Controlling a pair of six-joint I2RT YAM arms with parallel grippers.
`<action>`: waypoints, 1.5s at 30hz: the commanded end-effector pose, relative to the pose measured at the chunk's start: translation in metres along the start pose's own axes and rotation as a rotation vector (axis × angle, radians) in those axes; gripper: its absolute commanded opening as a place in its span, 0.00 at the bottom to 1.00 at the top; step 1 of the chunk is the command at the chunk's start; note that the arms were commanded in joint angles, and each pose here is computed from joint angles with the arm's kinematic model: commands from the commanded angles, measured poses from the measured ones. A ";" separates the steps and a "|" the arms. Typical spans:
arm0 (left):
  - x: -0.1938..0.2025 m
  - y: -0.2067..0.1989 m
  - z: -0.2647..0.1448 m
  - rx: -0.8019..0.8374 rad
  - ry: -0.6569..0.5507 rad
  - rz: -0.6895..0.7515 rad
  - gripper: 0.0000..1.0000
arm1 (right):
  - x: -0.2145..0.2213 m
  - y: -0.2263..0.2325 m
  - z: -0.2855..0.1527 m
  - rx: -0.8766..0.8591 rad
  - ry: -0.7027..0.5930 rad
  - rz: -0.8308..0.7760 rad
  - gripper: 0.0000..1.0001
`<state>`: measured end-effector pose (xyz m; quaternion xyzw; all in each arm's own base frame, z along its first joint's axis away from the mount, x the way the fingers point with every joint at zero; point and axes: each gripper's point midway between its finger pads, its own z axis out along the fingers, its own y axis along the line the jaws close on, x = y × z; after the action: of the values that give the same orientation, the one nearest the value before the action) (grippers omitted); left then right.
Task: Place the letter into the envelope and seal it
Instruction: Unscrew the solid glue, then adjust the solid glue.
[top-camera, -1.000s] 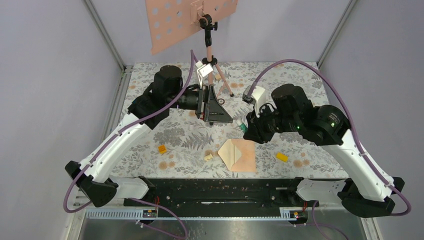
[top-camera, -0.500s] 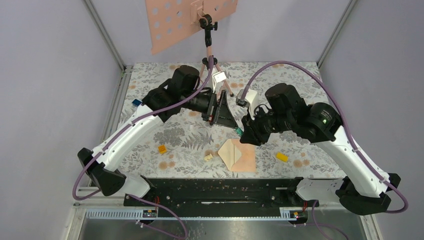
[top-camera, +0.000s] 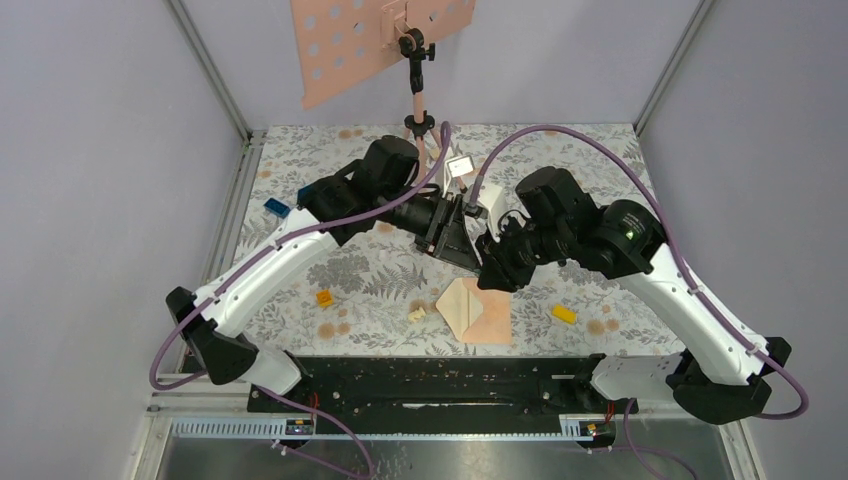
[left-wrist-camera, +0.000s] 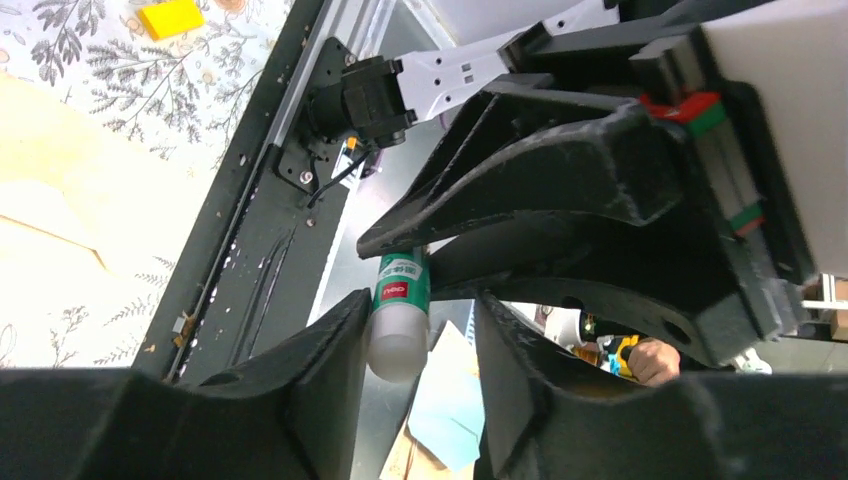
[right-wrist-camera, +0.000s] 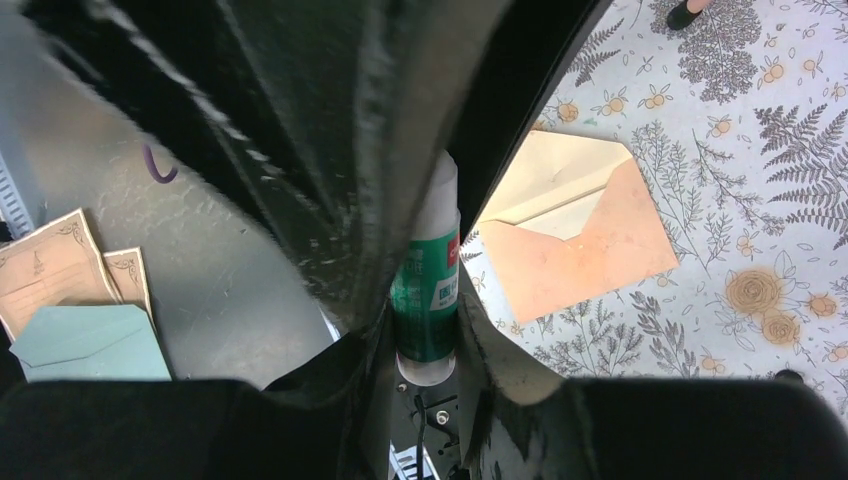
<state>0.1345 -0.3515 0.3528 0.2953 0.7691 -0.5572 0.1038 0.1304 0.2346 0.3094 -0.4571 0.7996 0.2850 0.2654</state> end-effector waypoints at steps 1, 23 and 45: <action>-0.002 -0.012 0.000 0.029 0.012 0.055 0.39 | 0.001 0.000 0.001 -0.010 0.011 -0.022 0.00; -0.011 -0.009 -0.003 0.006 -0.016 0.066 0.25 | 0.016 -0.004 0.002 0.011 0.057 -0.015 0.00; -0.014 0.003 -0.013 -0.037 -0.069 0.057 0.00 | 0.001 -0.021 -0.016 0.171 -0.194 0.048 0.90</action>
<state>0.1450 -0.3505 0.3374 0.2889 0.7884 -0.5341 0.0984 0.1347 0.2193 0.2909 -0.4331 0.8149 0.2563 0.2873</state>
